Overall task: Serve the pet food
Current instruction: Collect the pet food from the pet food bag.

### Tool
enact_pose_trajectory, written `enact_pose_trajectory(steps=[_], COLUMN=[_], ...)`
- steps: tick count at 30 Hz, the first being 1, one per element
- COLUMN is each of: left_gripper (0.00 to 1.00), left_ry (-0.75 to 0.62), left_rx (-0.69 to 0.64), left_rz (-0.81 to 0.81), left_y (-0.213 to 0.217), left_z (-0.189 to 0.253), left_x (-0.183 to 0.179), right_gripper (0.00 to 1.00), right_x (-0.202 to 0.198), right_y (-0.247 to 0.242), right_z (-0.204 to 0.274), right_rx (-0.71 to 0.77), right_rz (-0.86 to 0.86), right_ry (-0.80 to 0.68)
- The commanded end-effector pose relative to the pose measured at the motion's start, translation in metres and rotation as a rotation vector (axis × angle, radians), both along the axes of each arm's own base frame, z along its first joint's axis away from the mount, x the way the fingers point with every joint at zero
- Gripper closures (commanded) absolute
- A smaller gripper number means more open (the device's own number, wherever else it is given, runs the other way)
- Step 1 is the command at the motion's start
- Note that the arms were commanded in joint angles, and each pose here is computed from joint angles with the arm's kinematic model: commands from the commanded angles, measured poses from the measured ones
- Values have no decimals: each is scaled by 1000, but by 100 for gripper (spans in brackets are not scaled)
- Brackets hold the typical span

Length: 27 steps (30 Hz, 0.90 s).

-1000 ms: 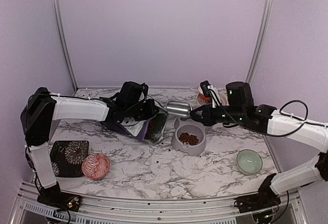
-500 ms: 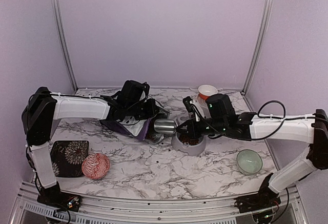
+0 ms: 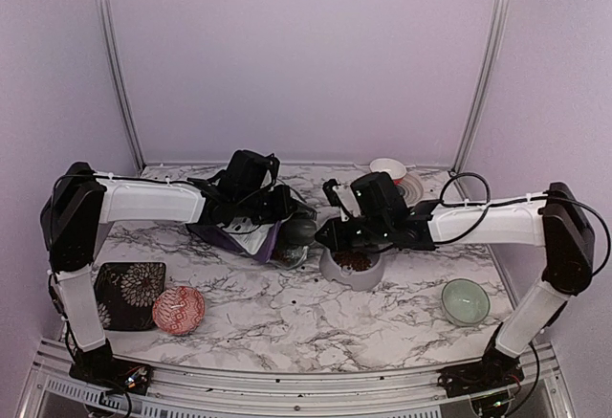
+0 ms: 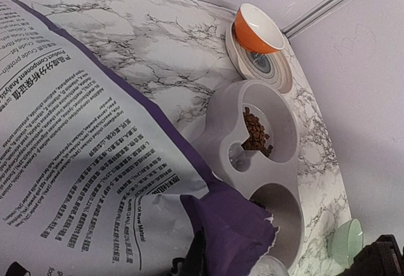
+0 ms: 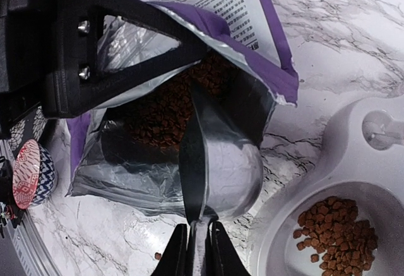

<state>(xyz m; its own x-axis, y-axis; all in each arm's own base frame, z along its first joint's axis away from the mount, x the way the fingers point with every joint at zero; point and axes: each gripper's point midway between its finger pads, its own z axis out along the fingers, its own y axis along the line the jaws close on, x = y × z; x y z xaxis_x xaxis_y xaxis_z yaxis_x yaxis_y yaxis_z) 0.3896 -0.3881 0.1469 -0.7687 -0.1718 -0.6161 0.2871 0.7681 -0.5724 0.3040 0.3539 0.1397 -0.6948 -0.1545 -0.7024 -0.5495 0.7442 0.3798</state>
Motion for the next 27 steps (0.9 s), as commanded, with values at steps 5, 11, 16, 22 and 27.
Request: enact_pose_trajectory(steps=[5,11,16,22,27], left_gripper=[100,100,100,100,100], left_ry=[-51,-50,-49,-43,-42], left_rx=[-42,-43,-41,-38,-40], left_rz=[-15,-18,-18,-17,-19], left_y=[-6,-7,-8,-7,-8], left_z=[24,23,22,19,19], left_x=[7,8,8,8,7], right_gripper=[100,100,100,100,100], right_x=[21,14,14,13,12], right_y=[-2,4,0,-4,-8], right_z=[-25,-31,-32,-25,-28], right_rx=[-128,-188,-210,-229,-238], right_rz=[-106,-108,-129,-153,-170], right_ry=[40,32,37,22,31])
